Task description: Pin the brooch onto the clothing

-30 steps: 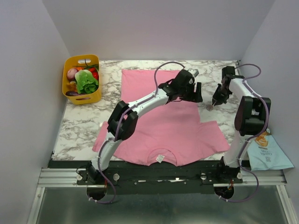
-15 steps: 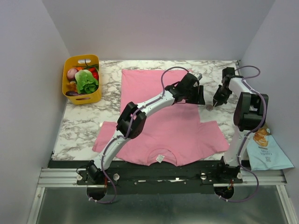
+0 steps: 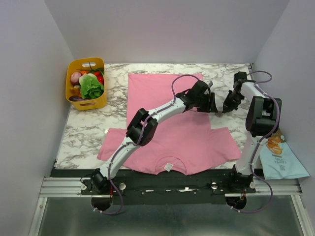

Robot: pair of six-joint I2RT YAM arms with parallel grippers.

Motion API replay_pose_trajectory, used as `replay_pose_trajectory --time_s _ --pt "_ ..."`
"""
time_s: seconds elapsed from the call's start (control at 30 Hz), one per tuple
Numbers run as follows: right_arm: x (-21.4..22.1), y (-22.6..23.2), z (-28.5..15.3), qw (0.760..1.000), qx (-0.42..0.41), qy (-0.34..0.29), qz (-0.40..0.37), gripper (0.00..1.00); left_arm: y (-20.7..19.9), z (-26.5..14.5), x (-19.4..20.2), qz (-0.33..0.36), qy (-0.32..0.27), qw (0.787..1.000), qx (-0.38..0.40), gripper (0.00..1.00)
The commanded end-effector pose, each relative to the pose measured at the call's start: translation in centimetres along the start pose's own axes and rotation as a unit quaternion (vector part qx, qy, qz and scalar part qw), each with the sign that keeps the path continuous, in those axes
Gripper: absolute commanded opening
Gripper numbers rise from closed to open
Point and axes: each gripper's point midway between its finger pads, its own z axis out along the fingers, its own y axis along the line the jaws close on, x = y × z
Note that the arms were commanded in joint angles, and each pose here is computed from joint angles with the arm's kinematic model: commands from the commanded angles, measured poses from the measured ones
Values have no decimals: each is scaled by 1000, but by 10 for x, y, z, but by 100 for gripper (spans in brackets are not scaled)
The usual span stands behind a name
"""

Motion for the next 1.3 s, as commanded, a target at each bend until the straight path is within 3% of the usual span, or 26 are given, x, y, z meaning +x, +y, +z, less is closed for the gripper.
replay_pose_trajectory --time_s 0.0,0.77,1.27 --pt "9 6 5 1000 -22 22 -6 15 -2 10 8 -9 14 1000 18 60" --pt "21 -6 -2 1000 4 14 -5 15 14 30 25 -50 22 998 25 59" --pt "31 2 -4 999 -28 22 -6 15 32 45 46 -68 40 997 9 53"
